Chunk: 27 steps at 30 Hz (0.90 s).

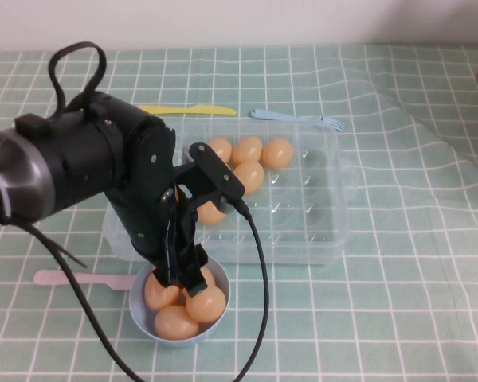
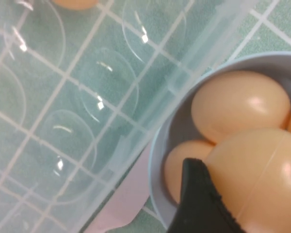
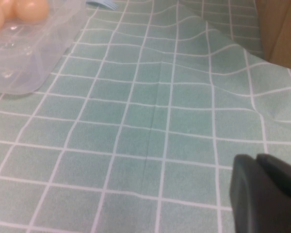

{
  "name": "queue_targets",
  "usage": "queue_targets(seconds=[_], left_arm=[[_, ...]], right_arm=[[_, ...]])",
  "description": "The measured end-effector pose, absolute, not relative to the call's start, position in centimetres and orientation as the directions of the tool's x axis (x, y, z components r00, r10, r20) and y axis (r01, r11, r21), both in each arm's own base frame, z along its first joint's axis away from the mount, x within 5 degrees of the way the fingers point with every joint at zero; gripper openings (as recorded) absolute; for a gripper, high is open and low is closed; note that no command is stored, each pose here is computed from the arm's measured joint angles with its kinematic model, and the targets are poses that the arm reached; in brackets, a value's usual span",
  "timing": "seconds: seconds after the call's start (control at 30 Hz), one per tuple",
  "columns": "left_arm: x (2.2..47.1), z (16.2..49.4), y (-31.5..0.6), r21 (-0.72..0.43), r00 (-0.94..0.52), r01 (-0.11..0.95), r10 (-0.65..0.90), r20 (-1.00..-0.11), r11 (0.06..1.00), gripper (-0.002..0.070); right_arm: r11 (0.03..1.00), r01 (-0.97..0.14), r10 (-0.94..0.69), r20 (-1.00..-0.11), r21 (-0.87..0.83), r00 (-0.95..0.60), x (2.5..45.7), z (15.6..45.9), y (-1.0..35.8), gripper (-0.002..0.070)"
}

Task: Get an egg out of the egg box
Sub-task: Place the egg in the bowl

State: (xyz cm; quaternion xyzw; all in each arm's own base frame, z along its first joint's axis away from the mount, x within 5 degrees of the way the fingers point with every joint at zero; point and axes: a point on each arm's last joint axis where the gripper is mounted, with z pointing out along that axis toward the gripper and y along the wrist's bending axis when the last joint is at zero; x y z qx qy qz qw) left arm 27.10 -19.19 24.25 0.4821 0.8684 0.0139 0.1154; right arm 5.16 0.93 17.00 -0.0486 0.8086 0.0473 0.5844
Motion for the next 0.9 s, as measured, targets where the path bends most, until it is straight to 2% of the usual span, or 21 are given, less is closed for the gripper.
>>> queue_targets(seconds=[0.43,0.6,0.7,0.9], left_arm=[[27.5,23.0,-19.5,0.127,-0.508,0.84,0.847,-0.157,0.528,0.0358],[27.5,23.0,-19.5,0.128,-0.507,0.84,0.847,-0.156,0.527,0.0424],[27.5,23.1,-19.4,0.131,-0.508,0.839,0.846,-0.161,0.528,0.0491],[26.9,25.5,-18.8,0.168,-0.492,0.831,0.842,-0.222,0.53,0.0526]], right_arm=[[0.991,-0.134,-0.023,-0.95,0.02,-0.312,5.2,17.0,0.9,-0.0017],[0.991,-0.134,-0.023,-0.95,0.02,-0.312,5.2,17.0,0.9,-0.0017],[0.991,-0.134,-0.023,-0.95,0.02,-0.312,5.2,17.0,0.9,-0.0017],[0.991,-0.134,-0.023,-0.95,0.02,-0.311,5.1,17.0,0.9,-0.0017]])
